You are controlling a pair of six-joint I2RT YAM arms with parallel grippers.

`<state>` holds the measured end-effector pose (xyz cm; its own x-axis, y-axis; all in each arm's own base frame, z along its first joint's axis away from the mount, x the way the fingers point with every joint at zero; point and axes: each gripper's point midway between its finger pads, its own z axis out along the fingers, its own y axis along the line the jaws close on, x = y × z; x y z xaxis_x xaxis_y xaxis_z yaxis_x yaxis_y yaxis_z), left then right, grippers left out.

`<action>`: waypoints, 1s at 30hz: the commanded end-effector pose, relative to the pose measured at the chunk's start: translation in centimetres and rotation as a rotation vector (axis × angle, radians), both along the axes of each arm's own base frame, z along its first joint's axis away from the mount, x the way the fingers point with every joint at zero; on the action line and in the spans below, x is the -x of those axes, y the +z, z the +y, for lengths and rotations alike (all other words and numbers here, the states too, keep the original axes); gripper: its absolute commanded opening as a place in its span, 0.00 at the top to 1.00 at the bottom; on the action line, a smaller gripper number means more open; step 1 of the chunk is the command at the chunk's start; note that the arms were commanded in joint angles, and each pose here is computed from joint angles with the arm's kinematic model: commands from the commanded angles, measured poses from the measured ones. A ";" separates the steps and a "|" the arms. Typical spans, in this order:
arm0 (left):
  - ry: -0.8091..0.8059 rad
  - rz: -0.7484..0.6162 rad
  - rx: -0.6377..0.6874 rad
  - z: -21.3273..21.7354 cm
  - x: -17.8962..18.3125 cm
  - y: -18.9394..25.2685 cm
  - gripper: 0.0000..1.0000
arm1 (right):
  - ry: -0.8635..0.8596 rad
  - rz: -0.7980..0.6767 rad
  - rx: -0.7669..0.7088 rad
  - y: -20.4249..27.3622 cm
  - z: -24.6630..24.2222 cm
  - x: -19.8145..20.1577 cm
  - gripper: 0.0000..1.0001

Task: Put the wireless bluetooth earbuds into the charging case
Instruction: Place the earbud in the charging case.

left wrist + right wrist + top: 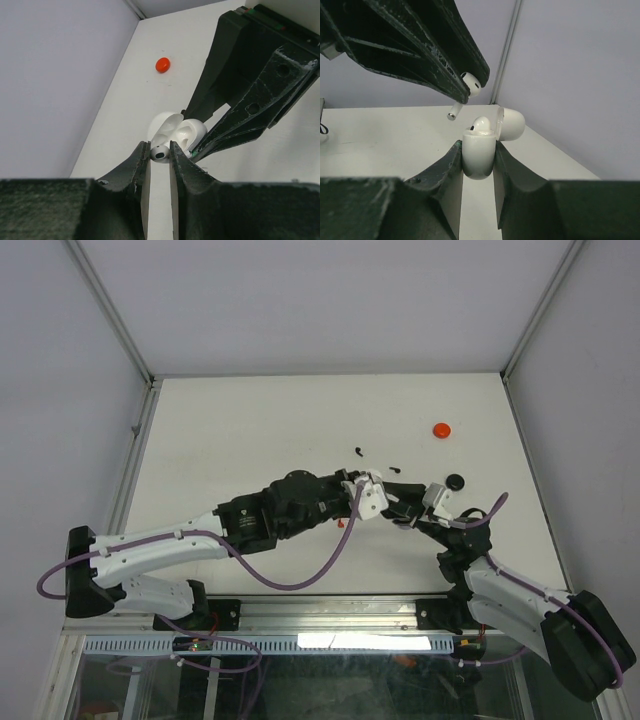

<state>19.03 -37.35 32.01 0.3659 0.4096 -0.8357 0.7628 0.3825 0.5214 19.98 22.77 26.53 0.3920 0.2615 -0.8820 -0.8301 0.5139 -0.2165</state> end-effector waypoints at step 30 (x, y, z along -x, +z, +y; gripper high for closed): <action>0.115 -0.225 -0.056 -1.3 -0.5 1.7 0.91 | 0.005 -0.064 -0.049 2.7 -0.1 0.1 1.00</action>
